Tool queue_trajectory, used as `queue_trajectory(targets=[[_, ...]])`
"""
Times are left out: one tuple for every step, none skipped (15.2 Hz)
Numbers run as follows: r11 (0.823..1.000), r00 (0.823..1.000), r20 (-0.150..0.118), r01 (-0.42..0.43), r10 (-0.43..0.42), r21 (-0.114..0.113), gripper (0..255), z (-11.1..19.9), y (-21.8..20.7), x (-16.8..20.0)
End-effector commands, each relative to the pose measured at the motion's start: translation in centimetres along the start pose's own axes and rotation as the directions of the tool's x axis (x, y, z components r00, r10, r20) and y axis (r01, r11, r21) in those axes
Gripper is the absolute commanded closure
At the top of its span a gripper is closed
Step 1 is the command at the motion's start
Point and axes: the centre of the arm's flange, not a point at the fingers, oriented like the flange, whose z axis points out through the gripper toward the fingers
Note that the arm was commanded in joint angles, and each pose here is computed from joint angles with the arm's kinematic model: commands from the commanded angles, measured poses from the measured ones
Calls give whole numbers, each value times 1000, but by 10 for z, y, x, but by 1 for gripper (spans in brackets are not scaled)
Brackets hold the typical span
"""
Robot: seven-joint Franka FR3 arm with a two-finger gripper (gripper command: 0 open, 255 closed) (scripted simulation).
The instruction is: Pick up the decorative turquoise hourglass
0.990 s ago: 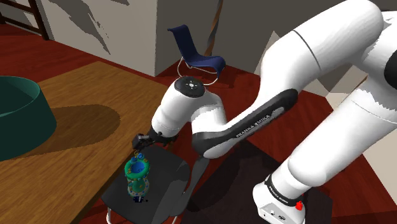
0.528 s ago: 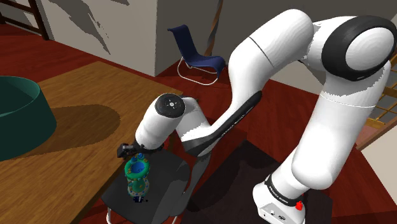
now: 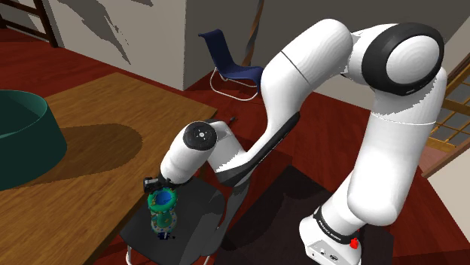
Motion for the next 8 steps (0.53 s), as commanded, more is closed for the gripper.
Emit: queue_trajectory(targets=[[1000,1000,0,0,0,0,255,0,0,0],[1000,1000,0,0,0,0,255,1,0,0],[1000,1000,0,0,0,0,255,1,0,0],[1000,1000,0,0,0,0,255,0,0,0],[1000,1000,0,0,0,0,255,0,0,0],[1000,1000,0,0,0,0,255,0,0,0],[1000,1000,0,0,0,0,255,0,0,0],[1000,1000,0,0,0,0,255,1,-1,0]])
